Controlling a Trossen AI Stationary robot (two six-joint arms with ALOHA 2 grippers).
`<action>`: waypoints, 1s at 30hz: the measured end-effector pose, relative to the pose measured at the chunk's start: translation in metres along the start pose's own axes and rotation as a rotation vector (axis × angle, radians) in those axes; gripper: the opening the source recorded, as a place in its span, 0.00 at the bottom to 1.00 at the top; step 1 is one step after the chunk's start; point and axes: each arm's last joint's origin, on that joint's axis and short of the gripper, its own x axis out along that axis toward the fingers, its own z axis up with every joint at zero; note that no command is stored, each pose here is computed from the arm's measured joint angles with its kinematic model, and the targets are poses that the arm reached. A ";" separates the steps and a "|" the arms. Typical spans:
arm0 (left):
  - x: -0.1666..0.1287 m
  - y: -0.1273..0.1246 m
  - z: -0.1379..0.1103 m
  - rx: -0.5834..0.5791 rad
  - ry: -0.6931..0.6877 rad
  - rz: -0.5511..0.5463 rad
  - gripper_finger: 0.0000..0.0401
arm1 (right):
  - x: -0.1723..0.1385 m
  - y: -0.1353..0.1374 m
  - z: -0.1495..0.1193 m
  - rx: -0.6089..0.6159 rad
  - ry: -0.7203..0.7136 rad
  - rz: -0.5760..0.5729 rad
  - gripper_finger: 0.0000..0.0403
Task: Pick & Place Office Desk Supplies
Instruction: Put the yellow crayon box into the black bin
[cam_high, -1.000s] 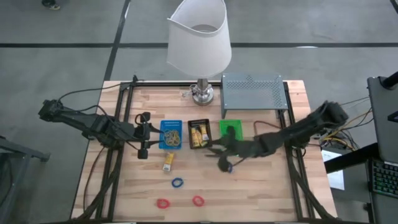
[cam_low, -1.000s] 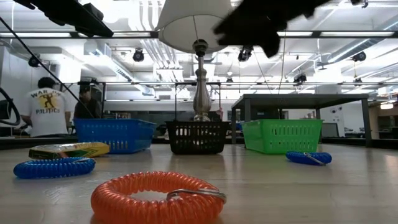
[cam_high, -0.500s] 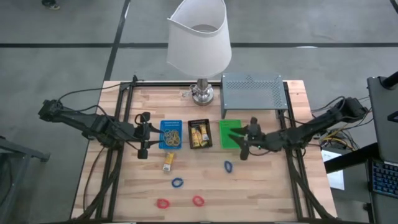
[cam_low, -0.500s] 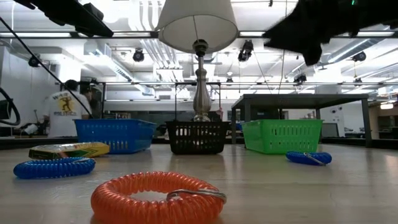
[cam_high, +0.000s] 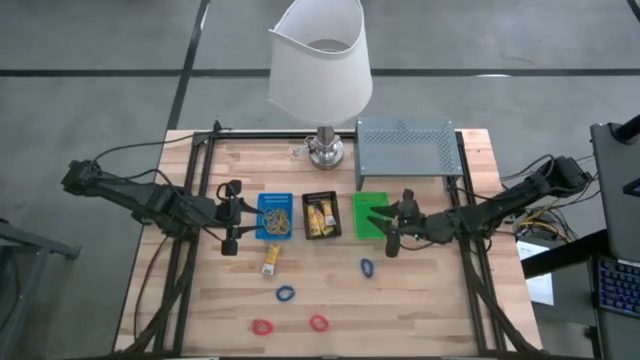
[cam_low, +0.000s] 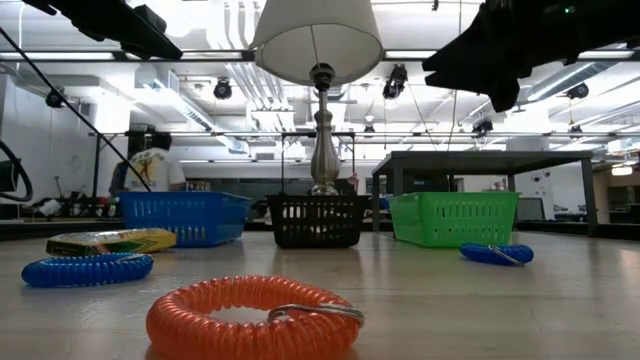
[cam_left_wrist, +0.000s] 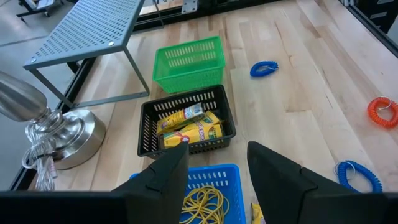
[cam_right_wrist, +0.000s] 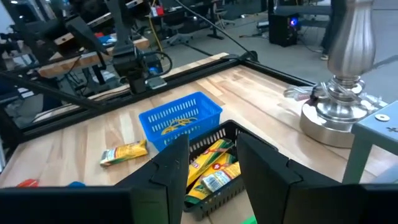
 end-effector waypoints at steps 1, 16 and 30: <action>0.000 0.000 0.000 0.000 0.000 0.000 0.42 | 0.000 0.000 0.000 0.000 0.000 0.000 0.33; 0.000 0.000 0.001 0.004 -0.008 0.001 0.42 | 0.000 0.001 0.001 0.000 0.001 0.001 0.33; -0.003 0.001 0.023 -0.107 -0.233 -0.002 0.42 | 0.000 0.001 0.001 0.000 0.001 0.000 0.33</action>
